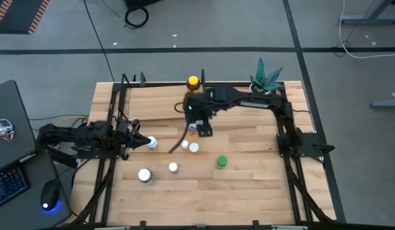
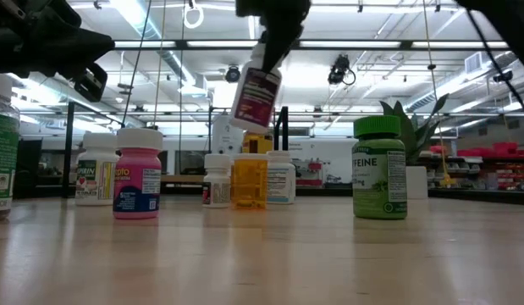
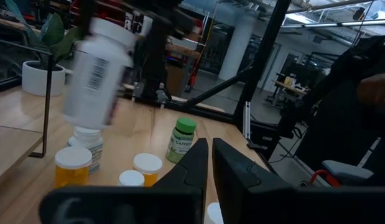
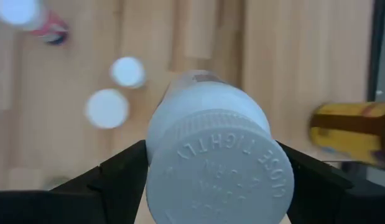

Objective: Pick and place medicine bottles onto shelf by color
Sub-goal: Put the white and purple pill bottle on the shelf

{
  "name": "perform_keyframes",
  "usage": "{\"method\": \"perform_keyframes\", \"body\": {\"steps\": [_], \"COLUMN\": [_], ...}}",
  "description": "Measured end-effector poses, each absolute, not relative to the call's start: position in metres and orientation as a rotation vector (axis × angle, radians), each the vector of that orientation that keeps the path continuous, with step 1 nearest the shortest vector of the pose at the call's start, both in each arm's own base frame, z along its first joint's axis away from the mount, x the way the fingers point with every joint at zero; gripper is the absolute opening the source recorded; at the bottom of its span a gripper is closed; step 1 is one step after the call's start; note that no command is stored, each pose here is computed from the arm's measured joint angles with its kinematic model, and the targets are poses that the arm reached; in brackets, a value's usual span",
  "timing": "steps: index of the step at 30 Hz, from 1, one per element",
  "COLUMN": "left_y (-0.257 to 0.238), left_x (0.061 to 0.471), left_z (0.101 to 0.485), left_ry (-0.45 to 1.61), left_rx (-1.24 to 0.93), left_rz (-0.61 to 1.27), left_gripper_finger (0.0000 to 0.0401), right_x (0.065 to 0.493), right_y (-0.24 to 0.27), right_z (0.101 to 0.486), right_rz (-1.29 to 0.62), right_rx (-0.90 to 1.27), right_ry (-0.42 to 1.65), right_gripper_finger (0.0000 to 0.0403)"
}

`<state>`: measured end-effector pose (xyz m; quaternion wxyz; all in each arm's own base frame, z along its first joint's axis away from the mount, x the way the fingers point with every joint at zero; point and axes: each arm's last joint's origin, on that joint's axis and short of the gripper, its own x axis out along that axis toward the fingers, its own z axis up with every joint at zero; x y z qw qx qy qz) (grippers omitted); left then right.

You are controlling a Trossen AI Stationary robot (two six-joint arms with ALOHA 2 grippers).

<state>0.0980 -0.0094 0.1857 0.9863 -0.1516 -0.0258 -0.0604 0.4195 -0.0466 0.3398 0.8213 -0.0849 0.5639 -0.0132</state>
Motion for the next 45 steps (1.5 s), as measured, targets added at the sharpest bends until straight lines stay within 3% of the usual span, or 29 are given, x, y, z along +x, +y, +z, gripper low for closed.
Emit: {"method": "perform_keyframes", "body": {"steps": [13, 18, 27, 36, 45], "left_y": [-0.009, -0.009, -0.009, -0.009, -0.009], "left_x": [0.098, 0.098, 0.098, 0.098, 0.098], "left_z": [0.186, 0.186, 0.186, 0.186, 0.186], "left_ry": [-0.053, -0.051, -0.053, -0.051, -0.053], "left_rx": [-0.304, -0.304, -0.305, -0.304, -0.304], "left_rz": [-0.121, -0.122, -0.121, -0.121, -0.122], "left_gripper_finger": [0.0033, 0.0028, 0.0038, 0.003, 0.0035], "right_x": [0.448, 0.45, 0.449, 0.44, 0.431], "right_y": [-0.126, -0.134, -0.154, -0.154, -0.158], "right_z": [0.314, 0.317, 0.295, 0.315, 0.312], "right_rz": [-0.089, -0.075, -0.048, -0.03, -0.015], "right_rx": [-0.268, -0.286, -0.261, -0.324, -0.277], "right_ry": [1.125, 1.07, 1.15, 1.108, 1.186], "right_gripper_finger": [0.0312, 0.0312, 0.0312, 0.0312, 0.0312]}}
